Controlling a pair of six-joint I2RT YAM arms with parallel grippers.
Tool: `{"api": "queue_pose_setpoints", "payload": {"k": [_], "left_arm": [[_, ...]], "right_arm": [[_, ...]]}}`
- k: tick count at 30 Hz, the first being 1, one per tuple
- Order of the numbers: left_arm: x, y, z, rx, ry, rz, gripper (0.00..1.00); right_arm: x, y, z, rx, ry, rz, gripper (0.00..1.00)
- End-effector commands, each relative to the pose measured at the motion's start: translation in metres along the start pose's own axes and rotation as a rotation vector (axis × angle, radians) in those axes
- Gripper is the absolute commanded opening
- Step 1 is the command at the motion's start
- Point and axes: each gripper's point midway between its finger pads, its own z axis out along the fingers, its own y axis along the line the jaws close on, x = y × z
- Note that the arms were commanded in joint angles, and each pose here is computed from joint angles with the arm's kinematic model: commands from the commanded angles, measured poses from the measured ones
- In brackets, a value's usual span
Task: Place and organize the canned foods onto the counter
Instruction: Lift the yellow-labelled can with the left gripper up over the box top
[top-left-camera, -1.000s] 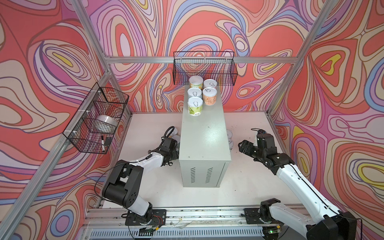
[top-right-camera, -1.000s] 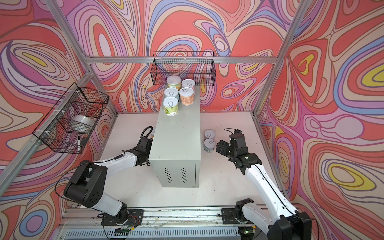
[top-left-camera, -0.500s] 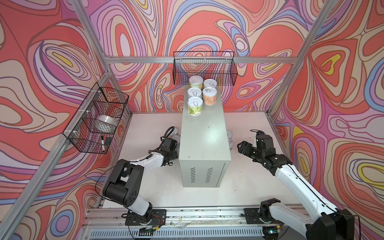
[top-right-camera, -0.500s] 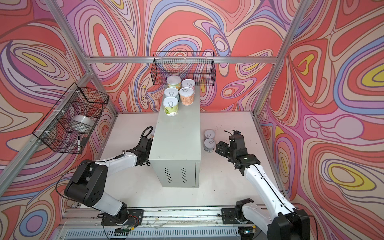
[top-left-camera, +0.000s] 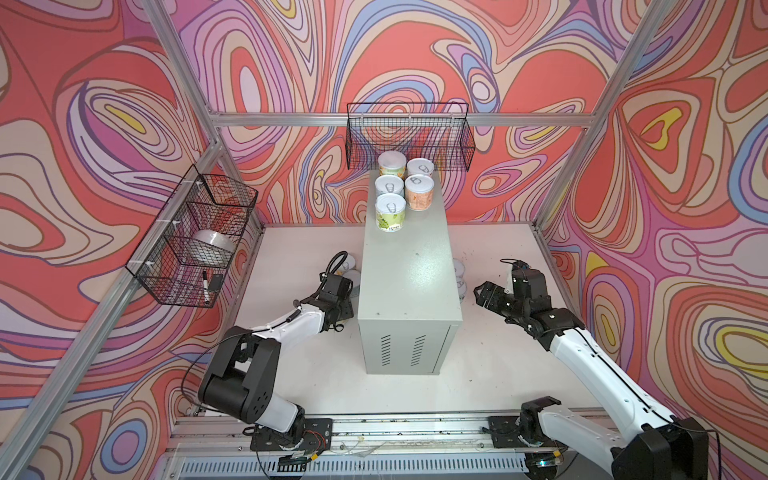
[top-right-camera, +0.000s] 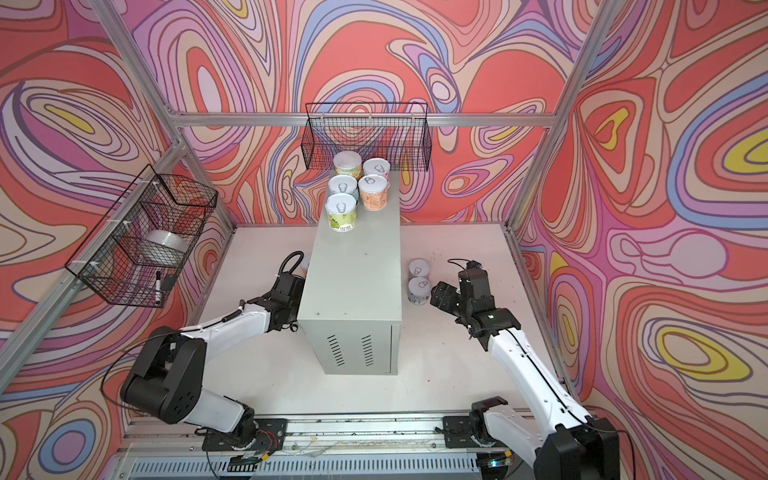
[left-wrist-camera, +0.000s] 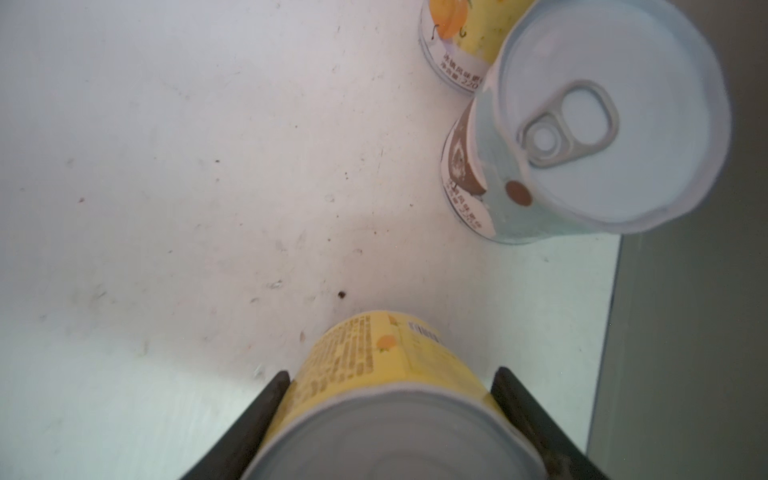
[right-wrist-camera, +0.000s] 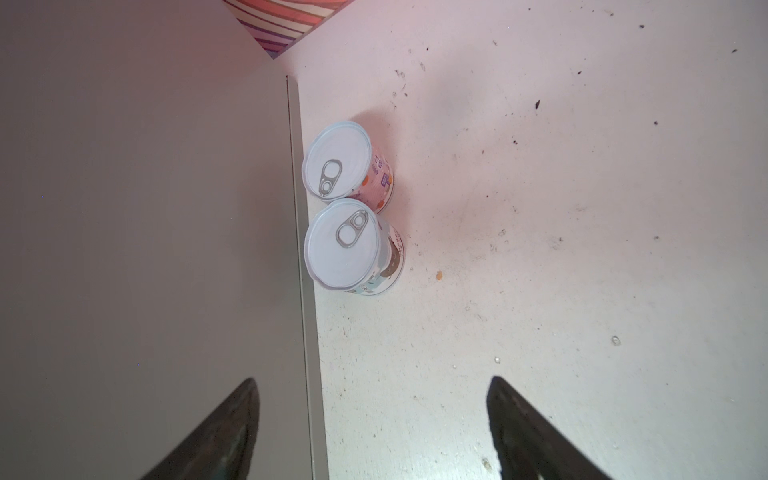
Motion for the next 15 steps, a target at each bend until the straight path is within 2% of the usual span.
{"api": "queue_pose_setpoints", "payload": {"k": [1, 5, 10, 15], "left_arm": [[-0.019, -0.001, -0.048, 0.042, -0.029, -0.003, 0.00], [-0.030, -0.002, -0.106, 0.115, -0.048, 0.019, 0.00], [-0.047, -0.004, -0.180, 0.192, -0.061, 0.101, 0.00], [-0.085, -0.002, -0.260, 0.214, -0.139, 0.197, 0.00]], "right_arm": [[-0.006, -0.002, -0.004, 0.011, -0.018, -0.010, 0.88], [-0.006, -0.007, -0.004, 0.028, -0.006, -0.011, 0.88], [-0.003, -0.012, -0.001, 0.021, -0.004, 0.004, 0.88], [0.000, -0.017, 0.000, 0.009, -0.003, 0.013, 0.89]]}}
